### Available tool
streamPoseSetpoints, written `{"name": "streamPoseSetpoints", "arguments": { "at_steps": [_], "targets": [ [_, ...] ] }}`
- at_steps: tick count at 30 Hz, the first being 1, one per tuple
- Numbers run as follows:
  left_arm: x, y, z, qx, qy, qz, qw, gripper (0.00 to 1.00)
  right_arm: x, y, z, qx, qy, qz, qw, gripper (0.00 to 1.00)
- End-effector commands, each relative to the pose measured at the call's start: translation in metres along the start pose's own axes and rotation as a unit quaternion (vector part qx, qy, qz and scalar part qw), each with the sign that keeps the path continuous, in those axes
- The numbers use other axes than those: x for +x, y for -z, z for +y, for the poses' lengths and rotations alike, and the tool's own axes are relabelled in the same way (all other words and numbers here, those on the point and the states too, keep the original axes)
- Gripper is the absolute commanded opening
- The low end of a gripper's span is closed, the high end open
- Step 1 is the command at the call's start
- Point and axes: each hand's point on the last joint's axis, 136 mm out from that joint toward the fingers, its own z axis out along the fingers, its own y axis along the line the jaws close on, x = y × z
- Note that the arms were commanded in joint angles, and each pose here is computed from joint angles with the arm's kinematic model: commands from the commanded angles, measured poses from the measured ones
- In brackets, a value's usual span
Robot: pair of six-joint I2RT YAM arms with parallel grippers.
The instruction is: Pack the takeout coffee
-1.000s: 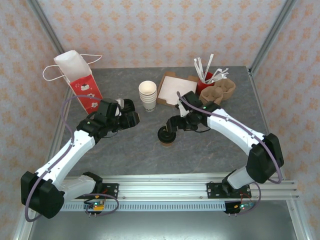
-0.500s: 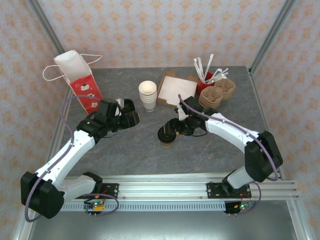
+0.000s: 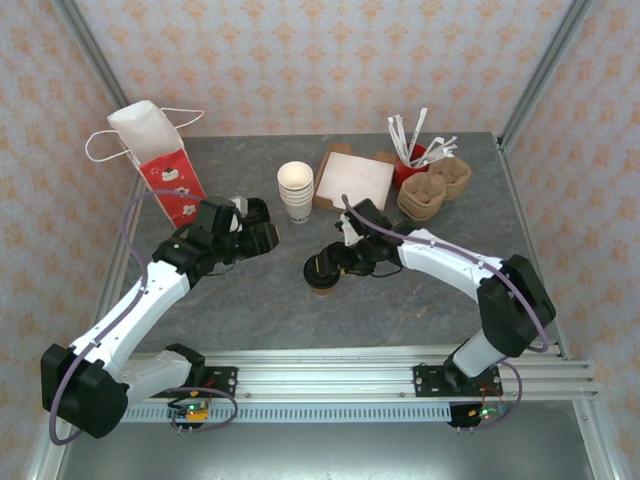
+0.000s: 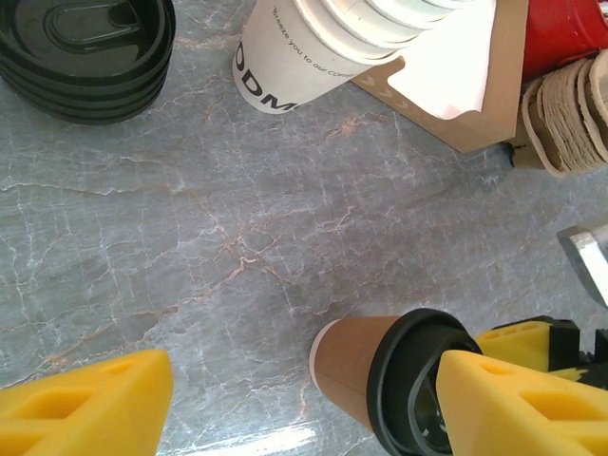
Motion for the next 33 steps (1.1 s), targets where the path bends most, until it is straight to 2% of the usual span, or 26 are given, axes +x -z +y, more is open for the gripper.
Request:
{"name": "streamPoseSetpoints", "arguments": {
  "at_steps": [1, 7, 12, 15, 19, 21, 25, 33],
  "targets": [
    [-0.007, 0.009, -0.002, -0.005, -0.018, -0.021, 1.000, 0.75, -0.011, 0.000, 0.007, 0.003, 0.006, -0.016, 1.000, 0.63],
    [0.000, 0.003, -0.004, 0.008, -0.016, -0.004, 1.000, 0.74, -0.014, 0.015, -0.001, 0.039, 0.024, -0.032, 0.998, 0.70],
    [0.024, -0.008, 0.001, -0.001, -0.046, 0.048, 0.998, 0.72, -0.015, 0.038, -0.004, 0.054, 0.041, -0.058, 0.996, 0.80],
    [0.047, -0.019, 0.009, -0.003, -0.046, 0.086, 0.995, 0.67, -0.019, 0.055, -0.012, 0.070, 0.044, -0.082, 0.993, 0.81],
    [0.073, -0.033, 0.001, 0.046, -0.021, 0.134, 0.990, 0.55, -0.026, 0.073, -0.024, 0.089, 0.042, -0.106, 0.989, 0.81],
    [0.079, -0.036, -0.001, 0.047, -0.027, 0.140, 0.989, 0.50, -0.027, 0.077, -0.027, 0.098, 0.046, -0.110, 0.988, 0.81],
    [0.081, -0.037, 0.010, 0.011, -0.034, 0.143, 0.989, 0.49, -0.024, 0.078, -0.030, 0.108, 0.057, -0.098, 0.988, 0.81],
    [0.057, -0.024, 0.022, -0.046, -0.052, 0.093, 0.993, 0.50, -0.011, 0.058, -0.012, 0.079, 0.090, -0.065, 0.991, 0.81]
  ]
}}
